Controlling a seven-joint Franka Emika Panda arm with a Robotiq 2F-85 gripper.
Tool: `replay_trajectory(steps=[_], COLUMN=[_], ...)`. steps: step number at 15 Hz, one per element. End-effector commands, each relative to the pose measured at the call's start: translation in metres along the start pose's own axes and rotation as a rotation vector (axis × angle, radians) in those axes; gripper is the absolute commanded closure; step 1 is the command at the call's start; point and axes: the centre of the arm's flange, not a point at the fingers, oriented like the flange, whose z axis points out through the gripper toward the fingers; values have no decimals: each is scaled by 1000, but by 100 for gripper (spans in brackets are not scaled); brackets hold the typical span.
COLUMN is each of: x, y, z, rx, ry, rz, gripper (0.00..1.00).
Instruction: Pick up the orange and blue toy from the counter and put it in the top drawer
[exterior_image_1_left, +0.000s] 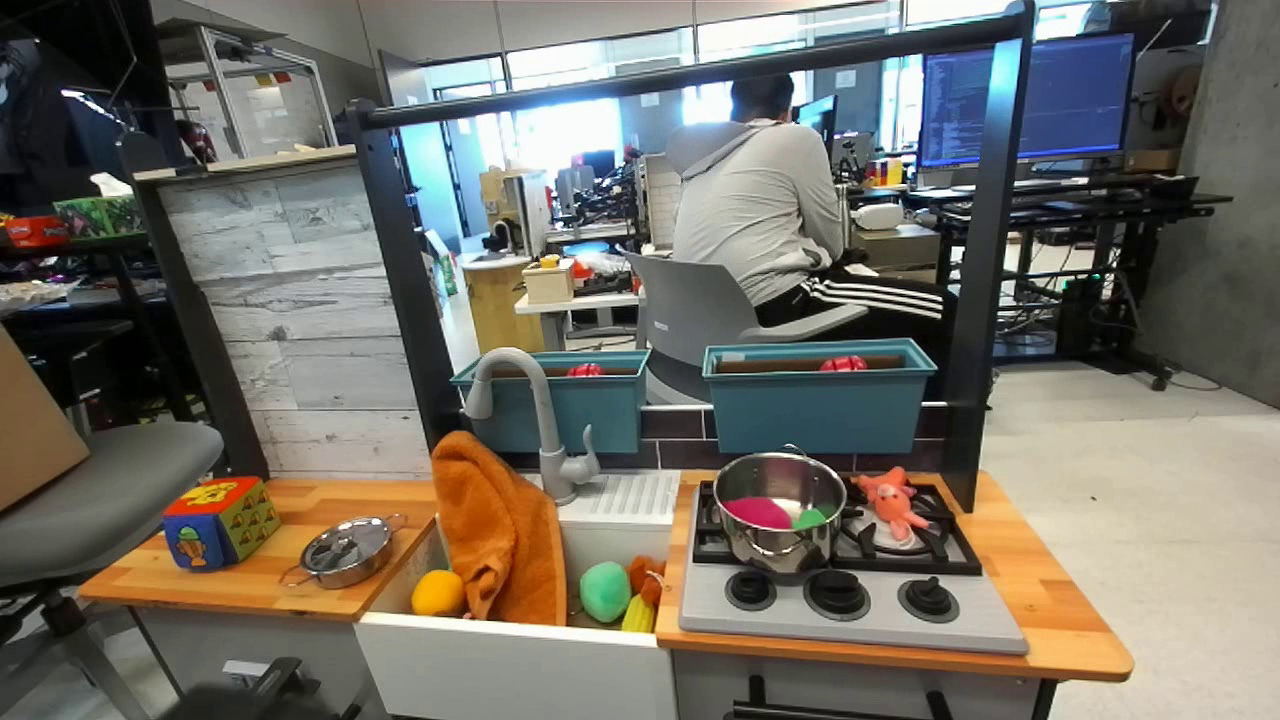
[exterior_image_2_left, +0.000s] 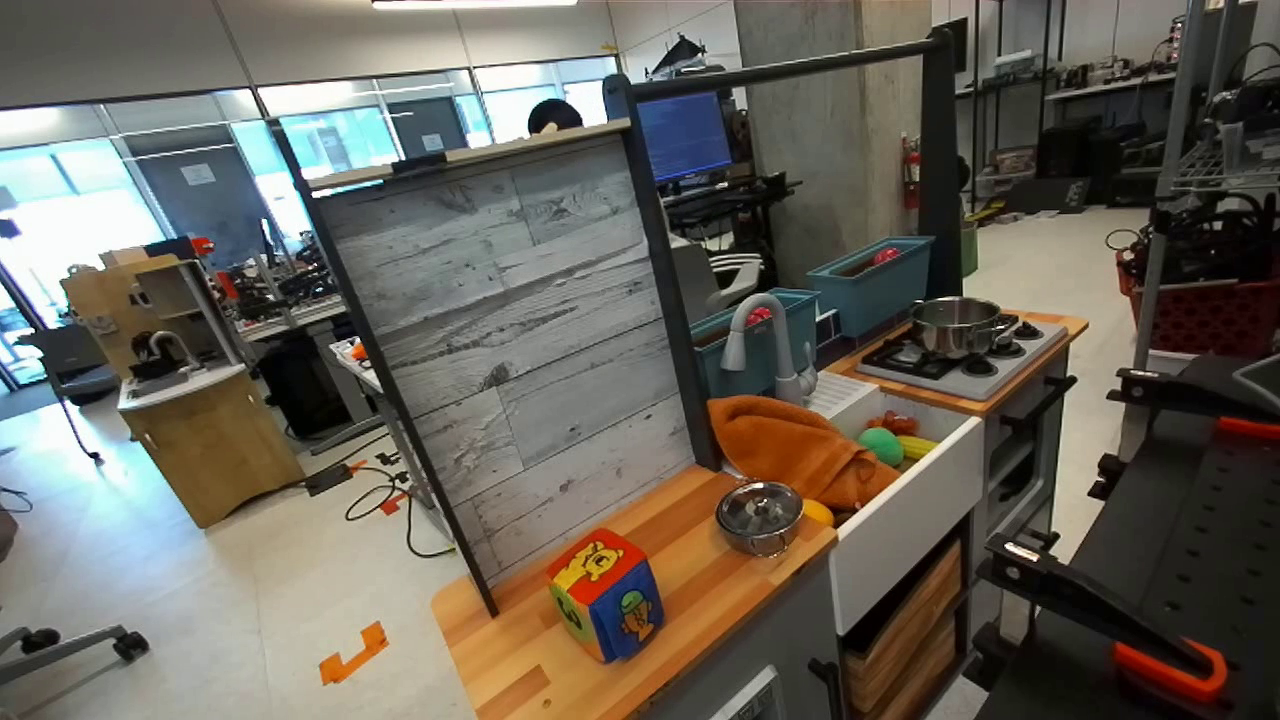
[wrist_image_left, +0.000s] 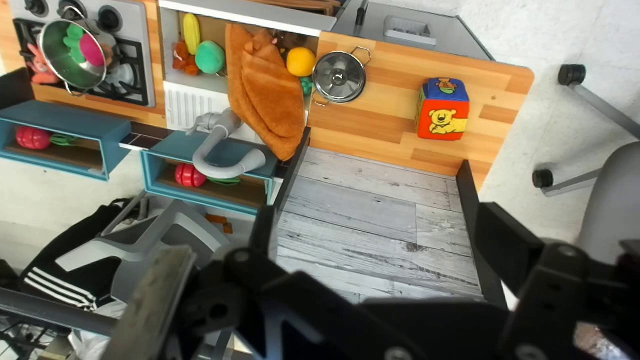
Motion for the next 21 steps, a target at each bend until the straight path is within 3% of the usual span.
replay_trajectory(steps=[1,4,8,12,16,21], x=[29,67,108,123,115,101], y=[3,-3,-25,-69,-113,-164], z=[27,63,115,176,232,297], rx=[68,123,266,390,410,343], ry=[-20,-92,-150,-207,-213,-227], rz=[-86,-192,-288,-254,-183,-95], gripper=[0,0,0,0,0,0])
